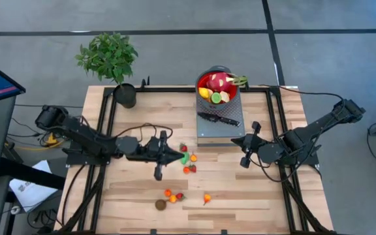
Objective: Pick & Place Fruit
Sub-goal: Put the yellow pear into the red colander on the shelf
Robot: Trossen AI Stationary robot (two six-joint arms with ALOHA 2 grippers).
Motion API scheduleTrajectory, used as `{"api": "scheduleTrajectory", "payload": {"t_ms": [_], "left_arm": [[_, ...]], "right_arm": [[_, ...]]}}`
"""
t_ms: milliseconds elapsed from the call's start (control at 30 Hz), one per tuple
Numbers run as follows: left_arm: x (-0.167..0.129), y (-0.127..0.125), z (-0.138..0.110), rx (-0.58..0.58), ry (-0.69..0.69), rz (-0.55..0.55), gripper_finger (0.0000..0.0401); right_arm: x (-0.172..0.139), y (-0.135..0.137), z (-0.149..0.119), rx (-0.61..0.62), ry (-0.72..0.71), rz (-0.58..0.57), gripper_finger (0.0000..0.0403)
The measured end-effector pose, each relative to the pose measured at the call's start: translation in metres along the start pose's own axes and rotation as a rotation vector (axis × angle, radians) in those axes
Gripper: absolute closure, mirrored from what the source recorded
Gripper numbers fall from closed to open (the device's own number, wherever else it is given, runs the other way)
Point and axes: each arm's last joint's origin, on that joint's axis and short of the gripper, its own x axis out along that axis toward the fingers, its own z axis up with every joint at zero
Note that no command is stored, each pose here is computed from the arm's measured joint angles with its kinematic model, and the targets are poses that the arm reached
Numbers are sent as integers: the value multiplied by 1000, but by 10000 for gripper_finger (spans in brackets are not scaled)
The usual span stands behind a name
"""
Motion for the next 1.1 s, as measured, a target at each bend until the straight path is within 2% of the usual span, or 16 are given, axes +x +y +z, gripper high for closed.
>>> {"api": "scheduleTrajectory", "payload": {"t_ms": [233, 500, 1100], "left_arm": [[-8, -12, -12, -97, 41, -47, 398], [-11, -21, -12, -112, 37, -80, 398], [-20, -39, -16, -116, 6, 84, 398]], "right_arm": [[0, 0, 0, 0, 0, 0, 403], [0, 0, 0, 0, 0, 0, 403], [0, 0, 0, 0, 0, 0, 403]]}}
